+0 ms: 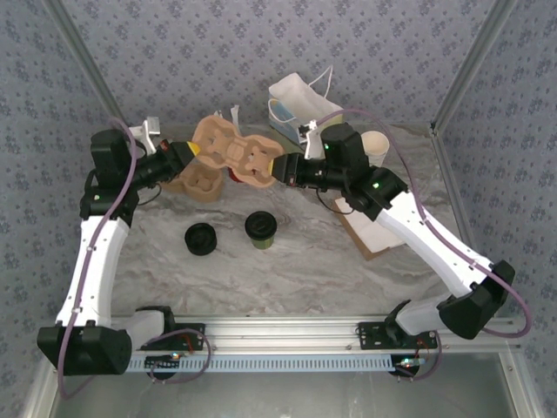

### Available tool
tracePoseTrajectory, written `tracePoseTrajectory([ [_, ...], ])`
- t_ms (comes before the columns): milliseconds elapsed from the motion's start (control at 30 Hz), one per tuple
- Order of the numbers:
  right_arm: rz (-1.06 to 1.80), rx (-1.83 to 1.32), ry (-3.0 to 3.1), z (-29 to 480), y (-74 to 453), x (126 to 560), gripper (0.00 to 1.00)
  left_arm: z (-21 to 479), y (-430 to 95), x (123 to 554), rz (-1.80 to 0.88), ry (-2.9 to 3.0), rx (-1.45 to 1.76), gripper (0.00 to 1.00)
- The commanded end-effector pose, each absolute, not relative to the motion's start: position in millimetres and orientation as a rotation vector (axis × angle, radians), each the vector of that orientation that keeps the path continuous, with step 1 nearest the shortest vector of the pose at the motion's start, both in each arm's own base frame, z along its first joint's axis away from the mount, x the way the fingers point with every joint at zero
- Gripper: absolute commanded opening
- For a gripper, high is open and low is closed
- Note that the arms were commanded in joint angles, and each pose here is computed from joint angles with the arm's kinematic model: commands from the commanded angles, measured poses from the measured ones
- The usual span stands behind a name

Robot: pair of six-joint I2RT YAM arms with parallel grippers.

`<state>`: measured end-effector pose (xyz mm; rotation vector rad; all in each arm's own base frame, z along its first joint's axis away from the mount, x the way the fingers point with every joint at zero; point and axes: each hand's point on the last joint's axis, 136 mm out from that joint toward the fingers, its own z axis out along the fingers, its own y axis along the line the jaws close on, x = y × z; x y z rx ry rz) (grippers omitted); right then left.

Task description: Pack the takeout coffee

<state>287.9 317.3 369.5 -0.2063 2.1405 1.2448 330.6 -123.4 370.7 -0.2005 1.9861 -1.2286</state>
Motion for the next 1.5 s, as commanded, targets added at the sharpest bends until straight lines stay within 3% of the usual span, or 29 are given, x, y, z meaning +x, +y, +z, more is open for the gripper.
tracePoseTrajectory([
  [0, 1.25, -0.233, 2.081, 385, 312, 283, 0.15, 380, -125, 332, -1.216, 1.945, -0.188, 0.08],
  [67, 1.237, -0.234, 2.082, 385, 309, 282, 0.13, 382, -127, 332, -1.221, 1.939, -0.175, 0.19],
  [200, 1.182, -0.207, 2.105, 381, 299, 284, 0.11, 388, -124, 327, -1.173, 1.943, -0.163, 0.5],
  [400, 1.022, -0.138, 2.154, 370, 276, 289, 0.11, 411, -95, 307, -0.871, 1.944, -0.165, 0.66],
  [600, 0.896, -0.071, 2.173, 364, 260, 295, 0.1, 437, -95, 283, -0.703, 1.888, -0.085, 0.7],
  [700, 0.892, -0.07, 2.169, 365, 262, 296, 0.1, 440, -125, 280, -0.744, 1.893, 0.04, 0.65],
  [1000, 0.905, -0.09, 2.191, 366, 274, 291, 0.1, 387, -220, 281, -0.59, 2.081, 0.467, 0.65],
  [1467, 0.944, -0.107, 2.201, 366, 284, 285, 0.11, 360, -244, 310, -0.495, 2.144, 0.478, 0.63],
])
